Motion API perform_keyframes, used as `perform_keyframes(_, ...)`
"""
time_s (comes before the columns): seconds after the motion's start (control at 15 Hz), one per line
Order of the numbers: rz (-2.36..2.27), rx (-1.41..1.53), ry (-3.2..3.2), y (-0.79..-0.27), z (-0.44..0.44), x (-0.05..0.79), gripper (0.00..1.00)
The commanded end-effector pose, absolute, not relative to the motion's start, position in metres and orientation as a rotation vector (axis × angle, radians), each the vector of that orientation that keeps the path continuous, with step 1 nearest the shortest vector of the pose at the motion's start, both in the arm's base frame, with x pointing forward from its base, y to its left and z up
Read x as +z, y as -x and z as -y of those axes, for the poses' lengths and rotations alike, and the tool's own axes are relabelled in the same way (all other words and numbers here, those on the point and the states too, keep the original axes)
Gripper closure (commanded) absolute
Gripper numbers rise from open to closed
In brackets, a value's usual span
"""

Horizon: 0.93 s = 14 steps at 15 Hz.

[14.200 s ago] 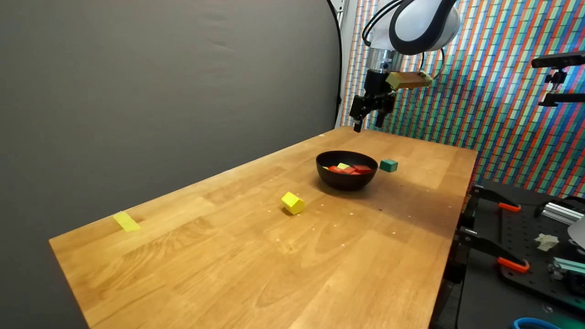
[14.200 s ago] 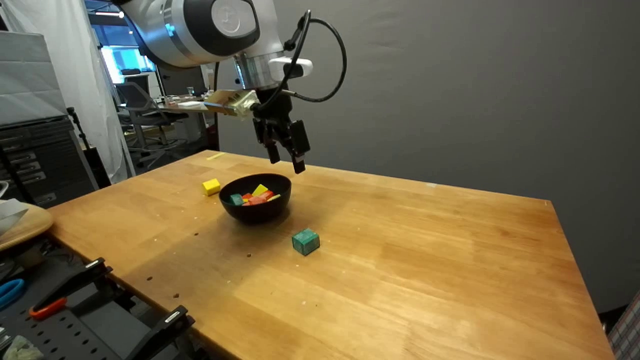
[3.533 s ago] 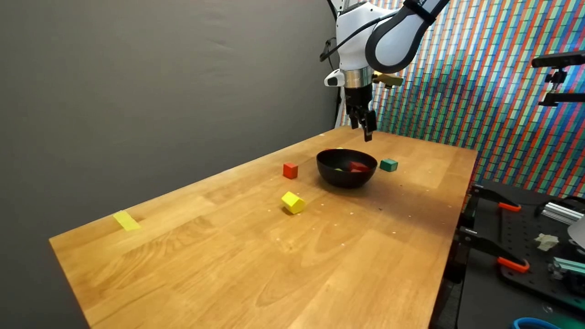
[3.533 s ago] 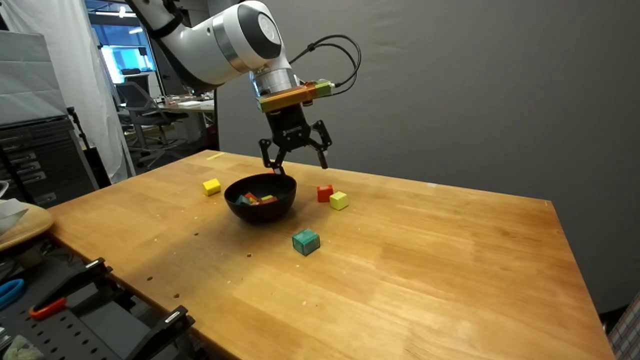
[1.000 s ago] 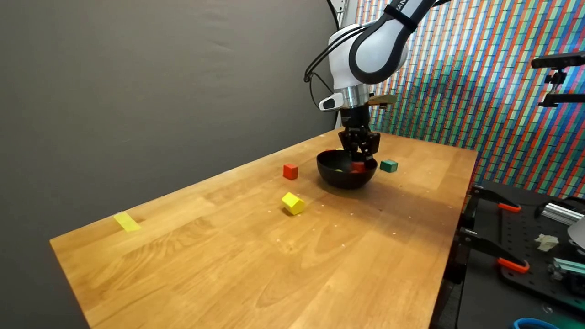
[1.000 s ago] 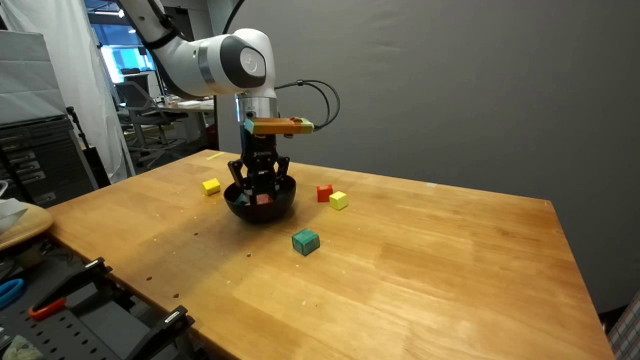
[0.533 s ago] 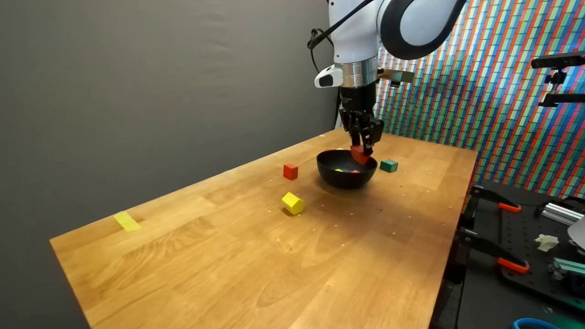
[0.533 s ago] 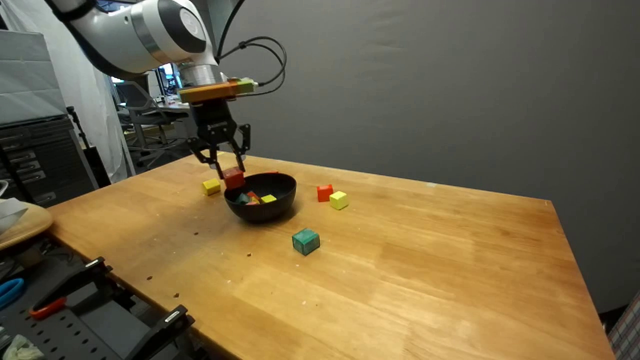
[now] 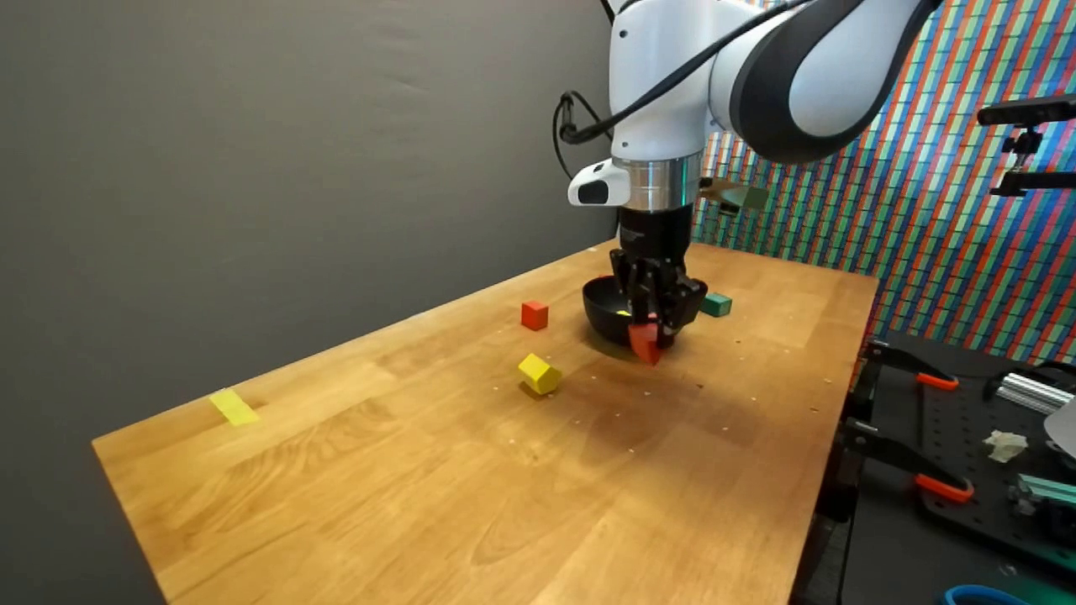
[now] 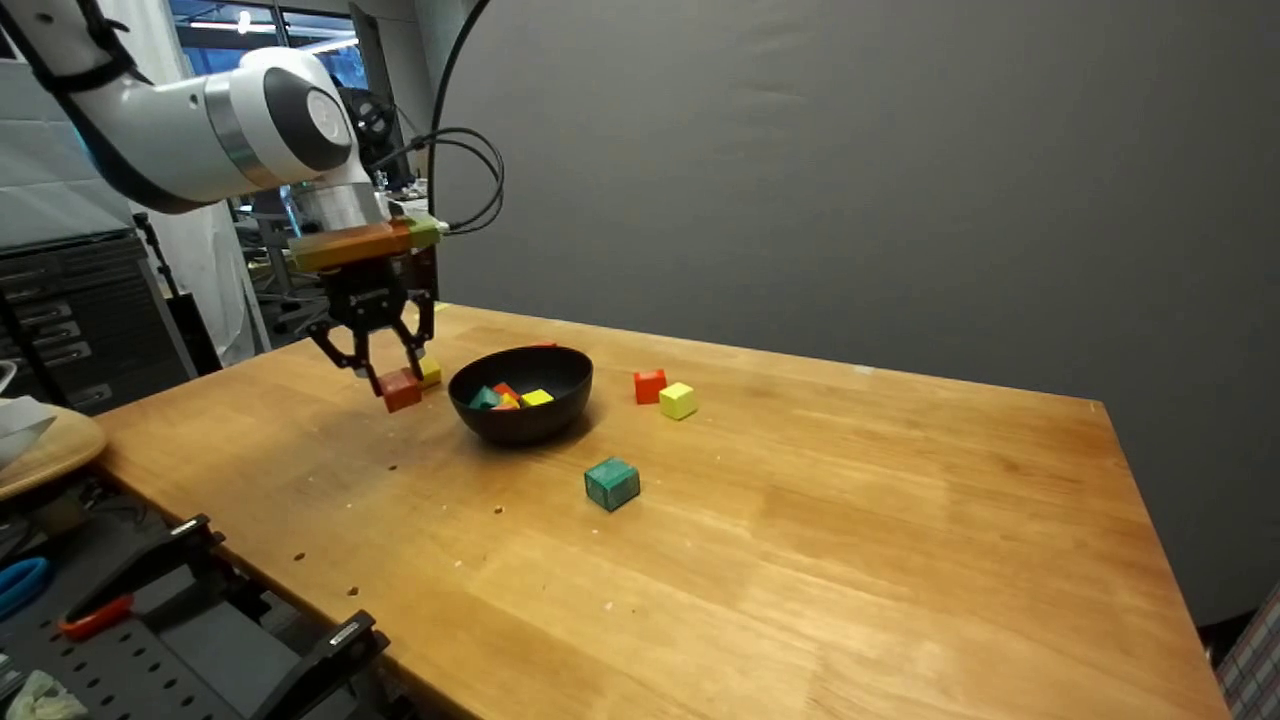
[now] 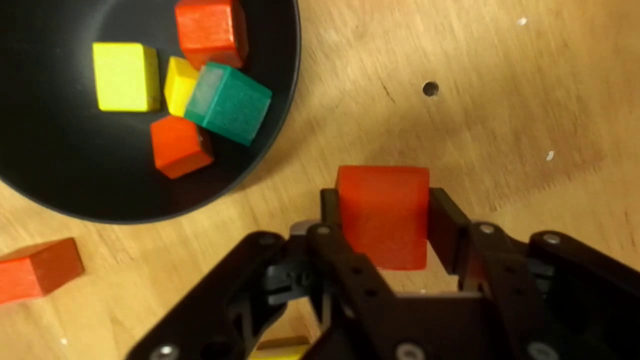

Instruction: Remove the objects from the bowl and put them on the table

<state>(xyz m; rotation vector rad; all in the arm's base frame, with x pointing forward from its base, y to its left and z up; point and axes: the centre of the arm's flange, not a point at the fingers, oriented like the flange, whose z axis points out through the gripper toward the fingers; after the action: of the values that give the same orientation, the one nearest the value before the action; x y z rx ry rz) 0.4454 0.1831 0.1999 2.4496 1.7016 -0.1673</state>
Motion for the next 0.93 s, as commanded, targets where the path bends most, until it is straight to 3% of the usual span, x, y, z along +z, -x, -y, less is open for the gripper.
perform_keyframes(0.0,-1.874,-0.133,-2.434,-0.460,-0.191,0.154,0.79)
perform_keyframes(0.2,-1.975,-0.175,-2.414,-0.466,-0.192,0.138,0.79)
perform_keyframes(0.27,-1.981,-0.179,-2.404,-0.464,-0.190,0.142,0.29)
perform_keyframes(0.33,-1.948,-0.184,-2.399,-0.462,-0.189,0.148,0.28)
perform_keyframes(0.6,-1.902,-0.150,-2.372,-0.448,-0.183,0.170,0.01)
perform_keyframes(0.87,-1.768,0.019,-2.372,-0.462,-0.168,0.225,0.00)
